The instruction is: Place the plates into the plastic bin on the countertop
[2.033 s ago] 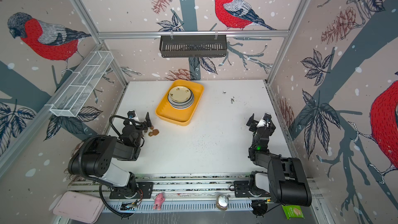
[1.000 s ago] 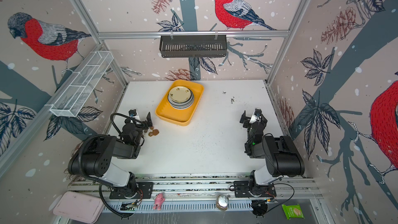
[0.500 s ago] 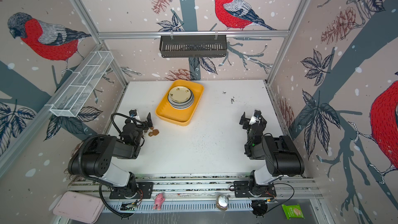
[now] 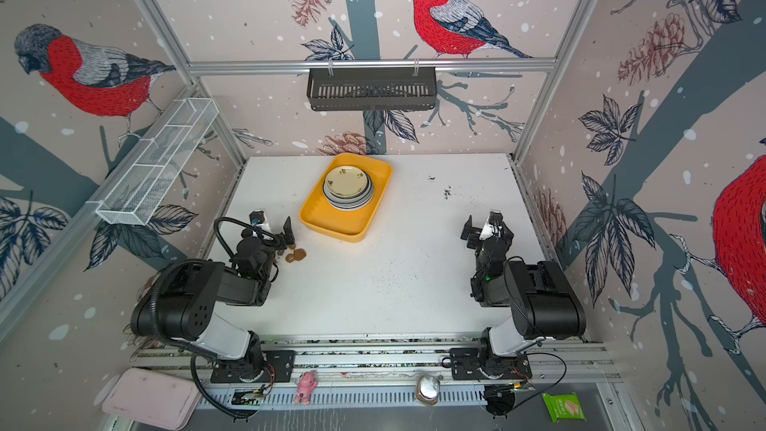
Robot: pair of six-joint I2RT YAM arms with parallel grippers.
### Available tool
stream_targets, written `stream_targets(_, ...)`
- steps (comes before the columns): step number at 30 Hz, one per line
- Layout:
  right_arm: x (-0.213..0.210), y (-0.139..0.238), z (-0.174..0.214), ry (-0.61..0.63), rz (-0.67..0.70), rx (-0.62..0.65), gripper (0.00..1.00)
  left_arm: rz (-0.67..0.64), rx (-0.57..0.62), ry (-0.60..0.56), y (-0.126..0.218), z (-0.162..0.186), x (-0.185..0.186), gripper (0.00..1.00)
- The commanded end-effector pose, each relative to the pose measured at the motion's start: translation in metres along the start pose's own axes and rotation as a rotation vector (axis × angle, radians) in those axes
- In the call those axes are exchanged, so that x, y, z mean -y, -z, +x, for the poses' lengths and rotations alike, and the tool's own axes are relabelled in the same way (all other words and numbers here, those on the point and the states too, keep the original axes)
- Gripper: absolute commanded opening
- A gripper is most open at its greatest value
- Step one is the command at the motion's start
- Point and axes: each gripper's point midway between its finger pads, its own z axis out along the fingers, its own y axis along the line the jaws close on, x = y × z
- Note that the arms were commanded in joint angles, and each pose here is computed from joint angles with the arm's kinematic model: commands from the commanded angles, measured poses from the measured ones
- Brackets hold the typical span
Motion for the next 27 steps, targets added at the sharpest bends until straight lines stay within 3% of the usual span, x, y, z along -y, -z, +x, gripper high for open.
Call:
stream_targets(1,0.0005,0.0003,-0.0090,-0.010,0.004,0.036,1.00,0.002,0.040,-0.019,0.0003,-0.0098,0.0002,0.96)
stream_targets(27,0.0005,0.0004,-0.0095,-0.011,0.004,0.038,1.00,0.003,0.040,-0.012,0.0007,-0.0097,-0.0015,0.96)
